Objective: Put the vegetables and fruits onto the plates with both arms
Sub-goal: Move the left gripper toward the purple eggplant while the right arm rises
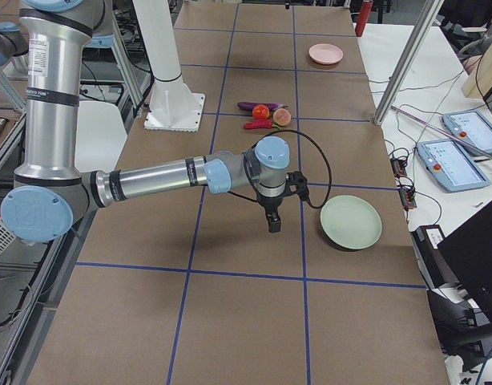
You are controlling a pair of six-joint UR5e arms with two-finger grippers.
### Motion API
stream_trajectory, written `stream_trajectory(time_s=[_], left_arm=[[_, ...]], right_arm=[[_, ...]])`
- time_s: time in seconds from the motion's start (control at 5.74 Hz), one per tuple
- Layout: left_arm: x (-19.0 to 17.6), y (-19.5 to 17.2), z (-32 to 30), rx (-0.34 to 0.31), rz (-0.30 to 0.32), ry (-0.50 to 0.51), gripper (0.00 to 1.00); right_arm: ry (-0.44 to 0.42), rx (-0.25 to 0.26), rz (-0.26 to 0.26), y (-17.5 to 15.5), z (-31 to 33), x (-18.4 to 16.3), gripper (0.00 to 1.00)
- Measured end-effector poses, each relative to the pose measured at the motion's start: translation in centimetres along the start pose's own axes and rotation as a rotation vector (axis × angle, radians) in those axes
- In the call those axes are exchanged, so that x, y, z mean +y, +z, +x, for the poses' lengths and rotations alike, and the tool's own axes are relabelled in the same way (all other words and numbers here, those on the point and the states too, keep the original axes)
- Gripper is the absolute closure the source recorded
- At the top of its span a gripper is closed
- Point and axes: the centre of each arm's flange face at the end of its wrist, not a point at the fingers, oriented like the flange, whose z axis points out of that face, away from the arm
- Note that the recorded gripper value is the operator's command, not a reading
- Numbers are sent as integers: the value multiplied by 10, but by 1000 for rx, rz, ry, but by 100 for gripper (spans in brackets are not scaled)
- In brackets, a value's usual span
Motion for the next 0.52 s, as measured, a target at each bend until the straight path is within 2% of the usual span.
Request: stream_trajectory(time_s=[0.52], left_arm=[[29,-8,5,19,15,14,0]], right_arm=[[14,-4,-14,9,8,-6,0]])
